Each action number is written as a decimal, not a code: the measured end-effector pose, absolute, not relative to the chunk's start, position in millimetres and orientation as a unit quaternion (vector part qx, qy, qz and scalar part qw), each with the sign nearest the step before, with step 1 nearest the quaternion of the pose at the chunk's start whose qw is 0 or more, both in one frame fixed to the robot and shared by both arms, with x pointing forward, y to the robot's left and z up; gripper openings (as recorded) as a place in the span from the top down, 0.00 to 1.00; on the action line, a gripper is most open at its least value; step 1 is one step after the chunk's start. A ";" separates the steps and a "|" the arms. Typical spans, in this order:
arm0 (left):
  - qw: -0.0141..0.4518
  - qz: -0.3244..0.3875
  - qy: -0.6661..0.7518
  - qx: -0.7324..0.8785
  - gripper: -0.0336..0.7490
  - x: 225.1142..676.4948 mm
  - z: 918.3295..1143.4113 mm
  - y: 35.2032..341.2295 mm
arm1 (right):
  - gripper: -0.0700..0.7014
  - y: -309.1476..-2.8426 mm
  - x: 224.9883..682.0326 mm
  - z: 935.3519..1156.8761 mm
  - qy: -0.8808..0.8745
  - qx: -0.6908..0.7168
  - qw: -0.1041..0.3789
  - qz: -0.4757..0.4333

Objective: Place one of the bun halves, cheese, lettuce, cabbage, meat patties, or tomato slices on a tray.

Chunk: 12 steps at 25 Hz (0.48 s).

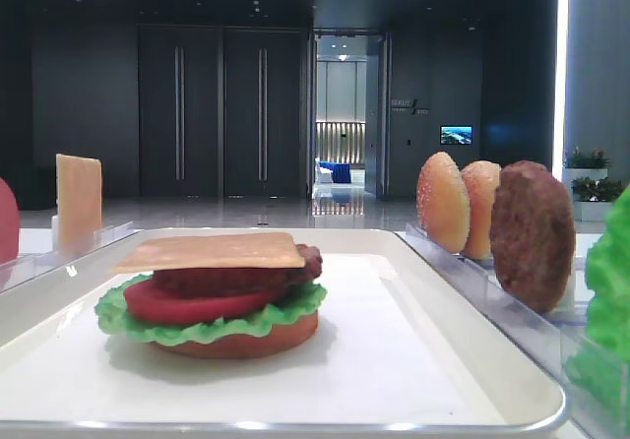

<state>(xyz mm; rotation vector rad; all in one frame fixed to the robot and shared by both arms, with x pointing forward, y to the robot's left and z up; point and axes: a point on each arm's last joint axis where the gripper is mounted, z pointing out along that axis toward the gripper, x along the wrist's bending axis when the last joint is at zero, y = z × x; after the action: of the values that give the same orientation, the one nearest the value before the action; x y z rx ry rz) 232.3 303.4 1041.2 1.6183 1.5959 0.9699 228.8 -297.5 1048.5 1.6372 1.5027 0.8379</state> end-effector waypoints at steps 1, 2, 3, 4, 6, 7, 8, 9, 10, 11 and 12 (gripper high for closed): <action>0.331 0.369 0.607 0.621 0.41 232.3 1041.2 303.5 | 0.21 -297.5 228.8 1048.5 0.587 0.639 0.374 0.327; 0.333 0.367 0.604 0.624 0.41 232.4 1041.2 303.5 | 0.21 -297.5 228.8 1048.5 0.587 0.639 0.374 0.327; 0.333 0.367 0.603 0.625 0.41 232.4 1041.2 303.6 | 0.21 -297.5 228.8 1048.5 0.587 0.639 0.374 0.327; 0.333 0.367 0.602 0.626 0.41 232.4 1041.2 303.6 | 0.21 -297.5 228.8 1048.5 0.587 0.639 0.374 0.327; 0.334 0.366 0.602 0.626 0.41 232.4 1041.2 303.6 | 0.21 -297.5 228.8 1048.5 0.587 0.639 0.374 0.327; 0.334 0.366 0.602 0.626 0.41 232.4 1041.2 303.6 | 0.21 -297.5 228.8 1048.5 0.587 0.639 0.374 0.327; 0.334 0.366 0.602 0.626 0.41 232.4 1041.2 303.6 | 0.21 -297.5 228.8 1048.5 0.587 0.639 0.374 0.327; 0.334 0.366 0.602 0.626 0.41 232.4 1041.2 303.6 | 0.21 -297.5 228.8 1048.5 0.587 0.639 0.374 0.327; 0.334 0.366 0.602 0.626 0.41 232.4 1041.2 303.6 | 0.21 -297.5 228.8 1048.5 0.587 0.639 0.374 0.327; 0.334 0.366 0.602 0.626 0.41 232.4 1041.2 303.5 | 0.21 -297.5 228.8 1048.5 0.587 0.639 0.374 0.327; 0.334 0.366 0.602 0.626 0.41 232.4 1041.2 303.5 | 0.21 -297.5 228.8 1048.5 0.587 0.639 0.374 0.327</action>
<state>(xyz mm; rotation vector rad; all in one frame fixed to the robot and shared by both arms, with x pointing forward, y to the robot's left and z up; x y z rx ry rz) 232.4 303.5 1041.2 1.6342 1.5717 0.9558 228.8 -297.5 1048.5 1.6372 1.5027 0.8379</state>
